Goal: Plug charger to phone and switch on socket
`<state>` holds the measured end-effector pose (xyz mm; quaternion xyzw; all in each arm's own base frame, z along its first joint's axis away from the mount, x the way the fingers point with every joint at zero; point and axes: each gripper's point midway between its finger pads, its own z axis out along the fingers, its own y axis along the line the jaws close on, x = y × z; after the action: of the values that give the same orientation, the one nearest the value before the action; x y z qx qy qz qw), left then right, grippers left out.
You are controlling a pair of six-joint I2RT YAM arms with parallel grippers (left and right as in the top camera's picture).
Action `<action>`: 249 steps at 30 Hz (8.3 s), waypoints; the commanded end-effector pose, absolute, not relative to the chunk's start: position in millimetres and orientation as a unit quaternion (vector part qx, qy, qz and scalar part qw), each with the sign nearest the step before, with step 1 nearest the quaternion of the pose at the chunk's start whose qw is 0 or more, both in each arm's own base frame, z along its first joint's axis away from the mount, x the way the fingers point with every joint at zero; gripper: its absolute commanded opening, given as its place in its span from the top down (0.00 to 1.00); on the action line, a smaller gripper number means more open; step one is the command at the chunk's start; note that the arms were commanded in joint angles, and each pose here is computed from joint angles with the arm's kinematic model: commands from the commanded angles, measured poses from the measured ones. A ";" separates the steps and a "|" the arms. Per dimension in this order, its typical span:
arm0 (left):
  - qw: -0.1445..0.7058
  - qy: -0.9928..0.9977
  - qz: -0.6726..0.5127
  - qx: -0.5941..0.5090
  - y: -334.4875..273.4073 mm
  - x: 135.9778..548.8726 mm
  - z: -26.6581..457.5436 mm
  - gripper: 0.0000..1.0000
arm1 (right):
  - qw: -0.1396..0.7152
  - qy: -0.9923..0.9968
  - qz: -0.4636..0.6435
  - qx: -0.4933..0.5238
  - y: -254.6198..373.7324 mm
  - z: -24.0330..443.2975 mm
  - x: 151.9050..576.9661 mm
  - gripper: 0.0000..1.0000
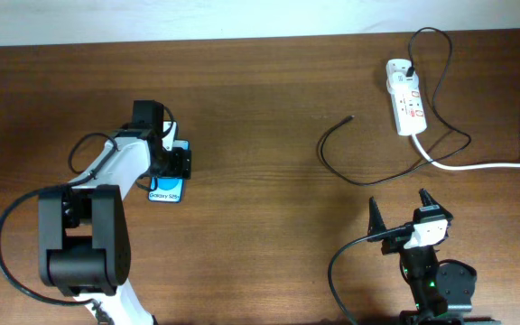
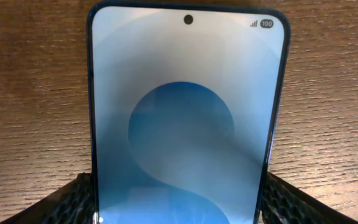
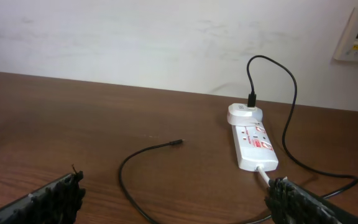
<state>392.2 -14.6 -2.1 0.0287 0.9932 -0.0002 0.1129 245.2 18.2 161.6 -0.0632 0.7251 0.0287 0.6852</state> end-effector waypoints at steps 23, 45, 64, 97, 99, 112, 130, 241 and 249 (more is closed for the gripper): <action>0.057 0.997 -0.029 -0.036 -21.6 363.0 -29.4 0.38 | 0.684 0.727 0.026 -0.061 17.4 159.2 245.1 0.02; 0.062 0.997 -0.028 -0.036 -21.5 365.3 -29.8 0.00 | 0.684 0.727 0.027 -0.061 17.5 159.2 245.1 0.02; 0.046 0.998 -0.036 -0.036 -24.4 363.7 -19.2 0.54 | 0.684 0.727 0.027 -0.061 17.5 159.2 245.1 0.02; 0.195 0.963 -0.185 0.010 -82.3 286.1 275.6 0.64 | 0.684 0.727 0.027 -0.061 17.5 159.2 245.1 0.01; 0.184 0.965 -0.187 0.017 -88.9 280.0 274.0 0.64 | 0.684 0.727 0.027 -0.061 17.5 159.2 245.1 0.02; 0.166 0.965 -0.198 0.046 -117.4 268.5 272.5 0.64 | 0.684 0.727 0.027 -0.061 17.5 159.2 245.1 0.02; 0.189 0.959 -0.210 -0.005 -119.3 285.8 276.7 0.64 | 0.472 0.721 0.506 0.020 118.9 163.3 195.4 0.02; 0.115 0.906 -0.263 -0.311 -191.1 324.2 178.5 0.64 | 0.409 0.710 0.573 0.020 278.9 185.7 288.4 0.33; 0.119 0.906 -0.260 -0.312 -190.6 325.3 177.9 0.66 | 0.408 0.710 0.573 0.020 279.1 185.3 288.2 0.46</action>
<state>322.3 -191.3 177.2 -0.3073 0.9080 -0.2619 0.1113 285.6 276.5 181.3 0.0208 0.7140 0.5737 0.4009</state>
